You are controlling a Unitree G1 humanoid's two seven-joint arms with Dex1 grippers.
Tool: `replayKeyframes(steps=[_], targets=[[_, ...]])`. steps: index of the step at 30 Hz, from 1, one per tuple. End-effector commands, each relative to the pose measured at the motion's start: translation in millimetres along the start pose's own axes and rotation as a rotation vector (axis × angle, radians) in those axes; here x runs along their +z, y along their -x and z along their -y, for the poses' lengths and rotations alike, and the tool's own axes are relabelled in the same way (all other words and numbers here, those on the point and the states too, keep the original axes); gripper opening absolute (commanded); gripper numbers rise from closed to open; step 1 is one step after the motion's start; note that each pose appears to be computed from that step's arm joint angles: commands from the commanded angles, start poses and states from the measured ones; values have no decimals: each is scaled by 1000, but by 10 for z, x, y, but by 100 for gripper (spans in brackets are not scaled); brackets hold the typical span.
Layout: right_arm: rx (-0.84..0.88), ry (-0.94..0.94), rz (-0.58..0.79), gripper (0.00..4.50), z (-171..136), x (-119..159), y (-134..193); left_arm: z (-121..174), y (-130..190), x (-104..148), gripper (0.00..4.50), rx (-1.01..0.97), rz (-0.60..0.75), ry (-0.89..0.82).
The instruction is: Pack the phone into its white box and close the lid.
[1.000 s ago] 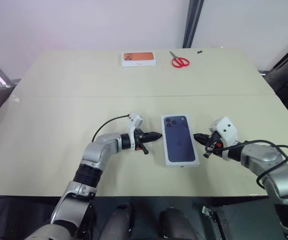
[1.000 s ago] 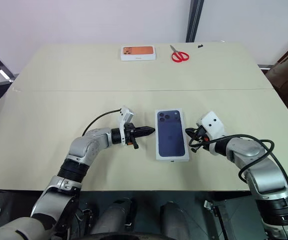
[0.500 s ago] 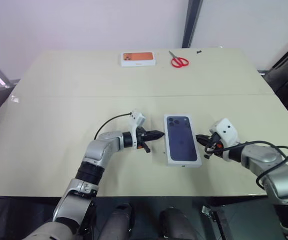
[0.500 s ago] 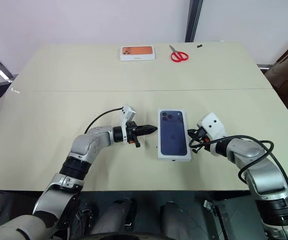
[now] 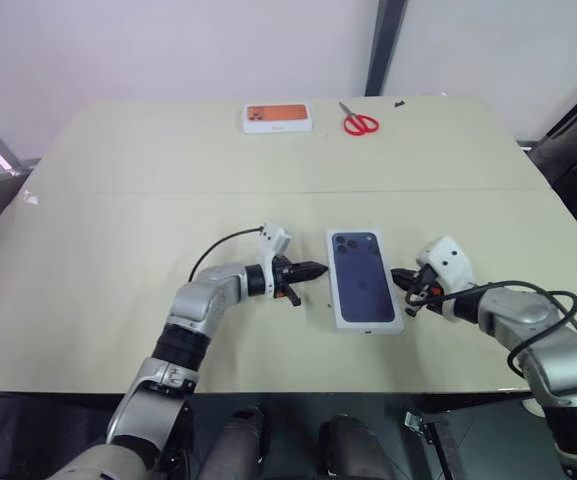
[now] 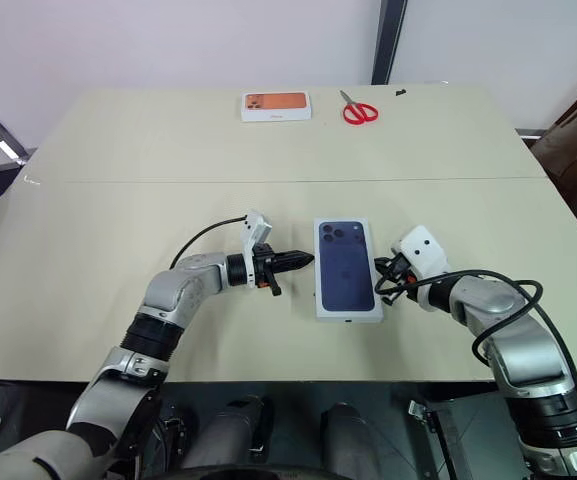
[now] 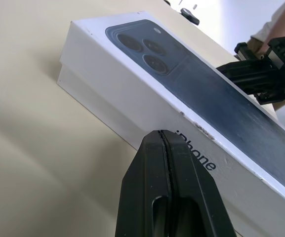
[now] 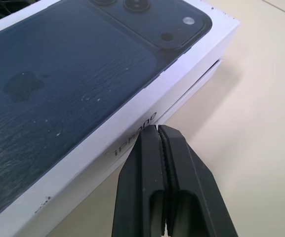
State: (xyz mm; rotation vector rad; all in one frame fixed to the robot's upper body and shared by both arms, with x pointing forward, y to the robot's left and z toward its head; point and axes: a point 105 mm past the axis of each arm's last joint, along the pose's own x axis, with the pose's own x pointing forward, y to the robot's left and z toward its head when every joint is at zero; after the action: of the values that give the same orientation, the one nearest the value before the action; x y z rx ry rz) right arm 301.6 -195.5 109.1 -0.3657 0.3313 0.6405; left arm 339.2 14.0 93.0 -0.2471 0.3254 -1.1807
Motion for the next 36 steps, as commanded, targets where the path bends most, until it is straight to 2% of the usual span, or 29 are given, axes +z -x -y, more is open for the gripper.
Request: replayKeyframes(steps=[1, 12, 21, 26, 31, 36], targets=[[-7, 23, 28, 6, 6, 91, -16, 33, -48, 90, 0, -14, 25, -34], [-70, 40, 6, 6, 129, 97, -99, -29, -95, 159, 0, 6, 30, -56], [-128, 73, -68, 6, 255, -42, -96, -89, -25, 164, 0, 40, 50, -48], [-180, 70, -5, 6, 395, 96, -25, -146, 72, 181, 0, 71, 62, -61], [-145, -22, 157, 6, 375, 406, 24, -110, 90, 473, 0, 61, 177, -58], [-9, -5, 158, 6, 87, 402, -39, 109, -85, 697, 0, -31, 225, -63]])
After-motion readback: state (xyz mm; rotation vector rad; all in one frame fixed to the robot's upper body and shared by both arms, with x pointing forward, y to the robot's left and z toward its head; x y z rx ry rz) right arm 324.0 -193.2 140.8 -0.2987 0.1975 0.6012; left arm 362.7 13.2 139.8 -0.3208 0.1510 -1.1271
